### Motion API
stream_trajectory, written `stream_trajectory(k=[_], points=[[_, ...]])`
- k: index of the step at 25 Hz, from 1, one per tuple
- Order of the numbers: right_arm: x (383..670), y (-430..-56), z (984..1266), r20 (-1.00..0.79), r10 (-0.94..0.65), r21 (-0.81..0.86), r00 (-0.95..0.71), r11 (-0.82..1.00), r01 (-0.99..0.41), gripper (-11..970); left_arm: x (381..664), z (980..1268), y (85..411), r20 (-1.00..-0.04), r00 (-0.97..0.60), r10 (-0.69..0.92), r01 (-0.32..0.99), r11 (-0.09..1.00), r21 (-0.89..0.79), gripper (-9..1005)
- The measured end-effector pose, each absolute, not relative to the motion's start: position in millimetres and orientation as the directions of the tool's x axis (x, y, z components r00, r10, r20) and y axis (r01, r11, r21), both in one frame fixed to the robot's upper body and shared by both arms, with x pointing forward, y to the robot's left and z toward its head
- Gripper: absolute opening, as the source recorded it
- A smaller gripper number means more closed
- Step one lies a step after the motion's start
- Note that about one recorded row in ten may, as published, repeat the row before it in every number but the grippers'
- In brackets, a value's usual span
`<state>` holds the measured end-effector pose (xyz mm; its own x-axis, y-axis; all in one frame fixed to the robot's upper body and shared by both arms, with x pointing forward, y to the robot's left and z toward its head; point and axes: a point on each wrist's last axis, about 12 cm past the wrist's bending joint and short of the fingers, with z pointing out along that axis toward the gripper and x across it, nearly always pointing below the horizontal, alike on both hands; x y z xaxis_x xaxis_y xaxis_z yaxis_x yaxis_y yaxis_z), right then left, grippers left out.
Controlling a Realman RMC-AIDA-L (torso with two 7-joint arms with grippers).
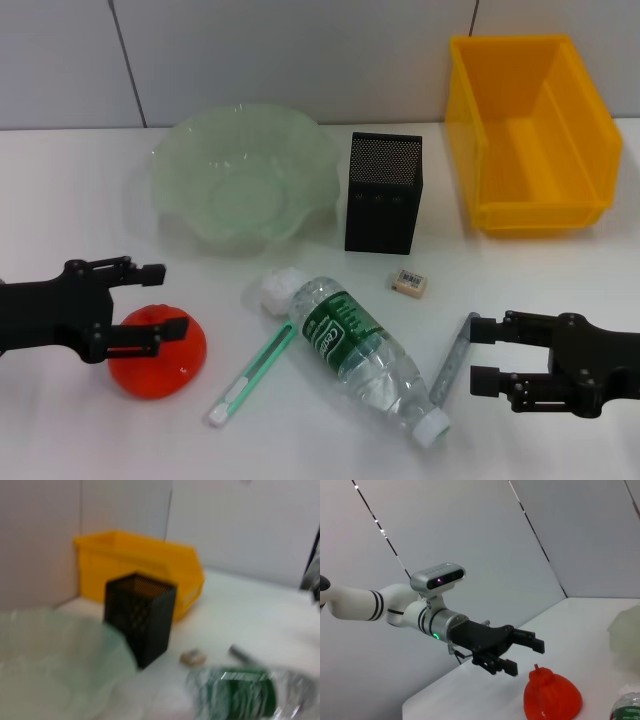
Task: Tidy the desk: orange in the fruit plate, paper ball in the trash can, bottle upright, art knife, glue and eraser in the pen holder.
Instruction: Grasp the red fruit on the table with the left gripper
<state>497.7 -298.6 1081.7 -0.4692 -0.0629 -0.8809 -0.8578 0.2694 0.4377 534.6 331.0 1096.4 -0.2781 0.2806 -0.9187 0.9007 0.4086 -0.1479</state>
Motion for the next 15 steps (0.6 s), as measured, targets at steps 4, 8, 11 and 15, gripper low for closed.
stream_trajectory(k=[4,8,11,15], points=[[498.0,-299.2,1081.8,-0.881,-0.064,0.436,-0.469,0.273,-0.858,786,537.5,1090.0,339.0,-0.875,-0.301,0.379,0.883,0.458,-0.105,813],[498.4,-299.4,1081.7,-0.881,-0.065,0.435,-0.469,0.276,-0.857,786,536.5,1080.8,340.4,-0.842,-0.320,0.434,0.873,0.480,-0.085,813],[499.6,-298.7,1082.2,-0.882,-0.065,0.434,-0.467,0.275,-0.858,786,535.7,1077.4,338.5,-0.837,-0.322,0.443,0.874,0.479,-0.083,814],[501.3,-297.7,1083.1,-0.883,-0.066,0.431,-0.464,0.273,-0.860,786,535.7,1071.2,333.3,-0.831,-0.325,0.451,0.870,0.487,-0.077,785]])
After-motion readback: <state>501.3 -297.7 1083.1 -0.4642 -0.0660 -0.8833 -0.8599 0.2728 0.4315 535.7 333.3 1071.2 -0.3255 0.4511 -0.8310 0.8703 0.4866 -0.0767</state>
